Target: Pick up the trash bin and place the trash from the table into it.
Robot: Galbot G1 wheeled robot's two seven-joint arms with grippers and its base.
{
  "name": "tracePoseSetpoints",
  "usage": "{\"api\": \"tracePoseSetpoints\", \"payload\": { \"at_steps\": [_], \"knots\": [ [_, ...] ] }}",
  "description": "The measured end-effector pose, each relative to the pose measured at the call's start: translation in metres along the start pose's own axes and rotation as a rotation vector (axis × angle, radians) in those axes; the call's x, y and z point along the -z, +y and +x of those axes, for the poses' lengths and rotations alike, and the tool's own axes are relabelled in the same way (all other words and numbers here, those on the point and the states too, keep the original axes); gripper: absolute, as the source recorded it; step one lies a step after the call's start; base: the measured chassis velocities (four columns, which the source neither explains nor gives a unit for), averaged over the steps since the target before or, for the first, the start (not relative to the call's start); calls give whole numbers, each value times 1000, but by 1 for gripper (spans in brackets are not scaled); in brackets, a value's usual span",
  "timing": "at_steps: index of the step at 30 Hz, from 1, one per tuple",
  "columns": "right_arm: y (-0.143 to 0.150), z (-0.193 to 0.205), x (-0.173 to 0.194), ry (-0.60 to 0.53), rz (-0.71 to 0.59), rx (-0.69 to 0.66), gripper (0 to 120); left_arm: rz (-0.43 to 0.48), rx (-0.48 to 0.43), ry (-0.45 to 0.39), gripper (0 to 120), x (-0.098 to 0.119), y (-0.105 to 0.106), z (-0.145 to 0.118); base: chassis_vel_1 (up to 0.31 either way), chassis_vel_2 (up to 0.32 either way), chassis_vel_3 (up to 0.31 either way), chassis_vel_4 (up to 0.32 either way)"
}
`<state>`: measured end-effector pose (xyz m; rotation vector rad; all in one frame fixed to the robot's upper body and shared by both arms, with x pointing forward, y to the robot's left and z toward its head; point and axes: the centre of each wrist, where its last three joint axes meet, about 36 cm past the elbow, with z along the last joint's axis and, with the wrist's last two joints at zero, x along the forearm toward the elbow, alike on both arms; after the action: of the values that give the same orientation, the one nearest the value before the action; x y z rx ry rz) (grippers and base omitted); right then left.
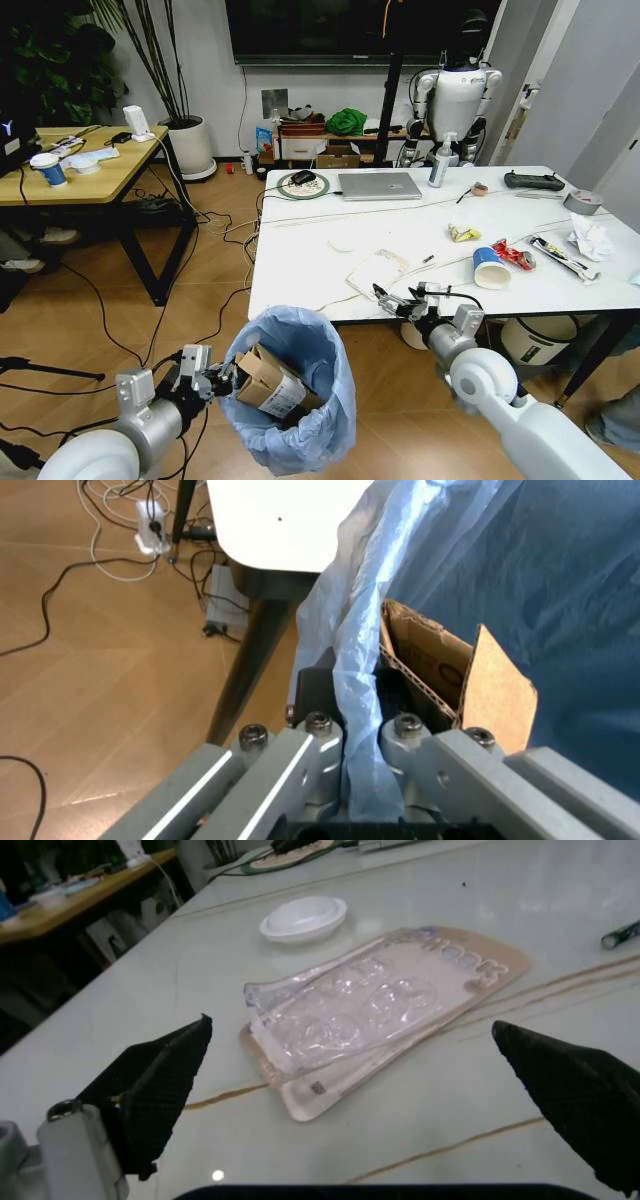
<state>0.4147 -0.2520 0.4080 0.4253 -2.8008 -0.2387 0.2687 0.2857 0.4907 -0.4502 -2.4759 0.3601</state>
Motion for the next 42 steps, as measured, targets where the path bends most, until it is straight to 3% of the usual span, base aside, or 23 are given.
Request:
{"api": "tracePoseSetpoints", "payload": {
  "at_steps": [3, 6, 9, 13, 23, 42],
  "knots": [
    [-9, -1, 1, -25, 163, 3, 100, 3, 1, 3, 0, -1, 0, -1, 0, 0, 0, 0],
    [-10, 0, 1, -23, 189, 8, 100, 5, 1, 4, 0, -2, 0, -1, 0, 0, 0, 0],
    [-4, 0, 1, 1, 121, 17, 100, 6, 1, 3, 0, -1, 0, -1, 0, 0, 0, 0],
    [11, -9, 5, 27, -156, -12, 100, 0, -10, 3, 0, 4, 0, -3, 0, 0, 0, 0],
    [21, -12, 14, 67, -437, -62, 100, 1, -13, 18, 0, 7, 3, -3, 0, 0, 0, 0],
    [32, -28, 2, 104, -455, -19, 100, 4, -10, 12, 0, 12, 7, -6, 0, 0, 0, 0]
  ]
}}
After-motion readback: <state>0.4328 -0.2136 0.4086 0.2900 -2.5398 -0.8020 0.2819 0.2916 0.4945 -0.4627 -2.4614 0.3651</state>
